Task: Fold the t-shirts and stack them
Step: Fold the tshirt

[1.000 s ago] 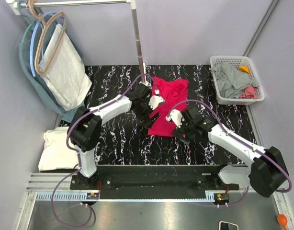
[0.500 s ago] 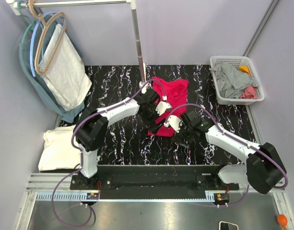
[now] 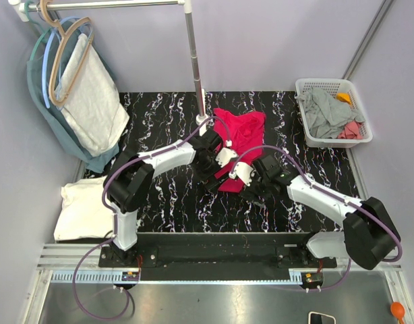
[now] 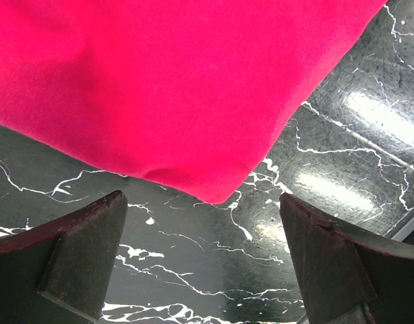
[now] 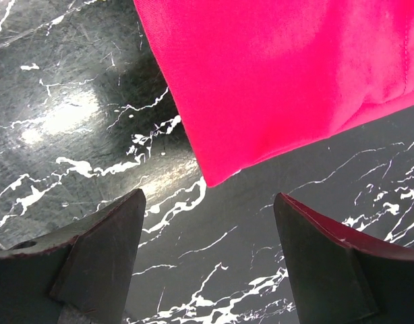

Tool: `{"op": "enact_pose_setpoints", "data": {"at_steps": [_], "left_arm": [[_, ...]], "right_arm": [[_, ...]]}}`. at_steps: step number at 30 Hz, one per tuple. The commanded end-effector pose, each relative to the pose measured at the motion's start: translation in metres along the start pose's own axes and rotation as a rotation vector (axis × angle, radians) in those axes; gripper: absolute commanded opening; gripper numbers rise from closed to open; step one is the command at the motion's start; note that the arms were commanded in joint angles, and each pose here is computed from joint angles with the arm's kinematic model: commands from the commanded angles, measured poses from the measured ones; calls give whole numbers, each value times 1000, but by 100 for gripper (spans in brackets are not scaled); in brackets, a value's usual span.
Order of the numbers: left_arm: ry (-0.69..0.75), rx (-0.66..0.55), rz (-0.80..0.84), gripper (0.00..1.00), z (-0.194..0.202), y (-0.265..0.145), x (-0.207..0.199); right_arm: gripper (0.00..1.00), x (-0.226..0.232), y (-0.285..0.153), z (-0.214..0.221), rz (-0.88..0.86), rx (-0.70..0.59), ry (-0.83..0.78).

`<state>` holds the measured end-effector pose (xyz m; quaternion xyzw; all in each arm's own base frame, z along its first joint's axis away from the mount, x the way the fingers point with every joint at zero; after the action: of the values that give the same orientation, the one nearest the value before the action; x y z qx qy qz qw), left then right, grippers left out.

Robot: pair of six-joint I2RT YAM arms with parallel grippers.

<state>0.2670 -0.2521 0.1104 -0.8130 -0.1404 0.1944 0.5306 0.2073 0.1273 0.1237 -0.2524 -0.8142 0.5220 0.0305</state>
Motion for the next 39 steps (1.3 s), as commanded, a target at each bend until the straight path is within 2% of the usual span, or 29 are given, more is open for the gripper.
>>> {"op": "enact_pose_setpoints", "data": {"at_steps": [1, 20, 39], "left_arm": [[10, -12, -5, 99, -1, 3, 1], [33, 21, -7, 99, -6, 21, -8], [65, 53, -6, 95, -1, 30, -10]], "right_arm": [[86, -2, 9, -3, 12, -10, -42], [83, -14, 39, 7, 67, 27, -87], [80, -18, 63, 14, 37, 69, -97]]}}
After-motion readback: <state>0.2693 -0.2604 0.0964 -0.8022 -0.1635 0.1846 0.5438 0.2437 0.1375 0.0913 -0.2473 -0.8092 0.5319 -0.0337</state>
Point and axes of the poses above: each gripper's point midway between its finger pads, its own y axis out along the fingers, its own x axis along the line the jaws close on, z = x × y, the point moved 8 cm from there along -y, back along the fingers, and after that the axes turned 2 degrees about y, right-handed, at the moved point
